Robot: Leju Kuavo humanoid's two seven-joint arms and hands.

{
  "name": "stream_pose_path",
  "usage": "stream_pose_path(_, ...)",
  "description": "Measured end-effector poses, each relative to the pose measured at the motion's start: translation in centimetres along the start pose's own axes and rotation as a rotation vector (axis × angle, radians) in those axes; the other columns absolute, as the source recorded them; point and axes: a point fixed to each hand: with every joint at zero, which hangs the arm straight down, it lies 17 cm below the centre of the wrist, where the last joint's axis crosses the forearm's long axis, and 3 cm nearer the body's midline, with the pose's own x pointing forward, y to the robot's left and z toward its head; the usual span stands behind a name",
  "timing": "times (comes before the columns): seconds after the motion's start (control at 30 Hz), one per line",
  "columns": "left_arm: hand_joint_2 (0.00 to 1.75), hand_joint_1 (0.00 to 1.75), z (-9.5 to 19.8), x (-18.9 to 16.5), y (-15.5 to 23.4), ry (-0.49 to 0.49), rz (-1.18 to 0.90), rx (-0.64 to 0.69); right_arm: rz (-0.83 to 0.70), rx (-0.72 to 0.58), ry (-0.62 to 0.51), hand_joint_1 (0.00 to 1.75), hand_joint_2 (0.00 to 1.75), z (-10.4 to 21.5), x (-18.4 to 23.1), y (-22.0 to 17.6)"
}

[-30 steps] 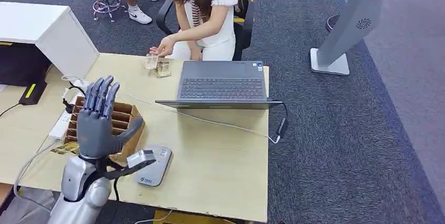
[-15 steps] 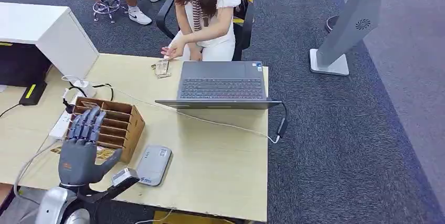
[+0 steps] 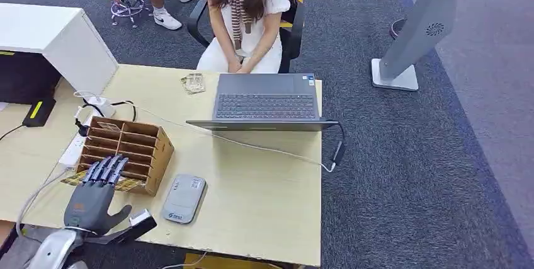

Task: Pass the card to the sensor for recognition and then transmit it.

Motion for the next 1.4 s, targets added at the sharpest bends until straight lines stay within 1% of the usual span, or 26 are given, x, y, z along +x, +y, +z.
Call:
stream_pose_path(0.77, 1.75, 0.0, -0.2, 0.3, 0.7, 0.003, 0.001, 0.042, 0.008, -0.002, -0.002, 0.0, 1.75, 0.0, 0.0, -0.1)
stream_pose_path(1.03, 1.75, 0.0, -0.7, -0.3, 1.1, 0.044, -0.024, 0.059, 0.009, -0.003, -0.001, 0.0, 1.75, 0.0, -0.1, -0.1)
stream_pose_path(1.4, 1.75, 0.0, -0.7, -0.2, 0.9, 0.057, -0.017, 0.056, 0.011, -0.003, -0.002, 0.0, 1.75, 0.0, -0.1, -0.1)
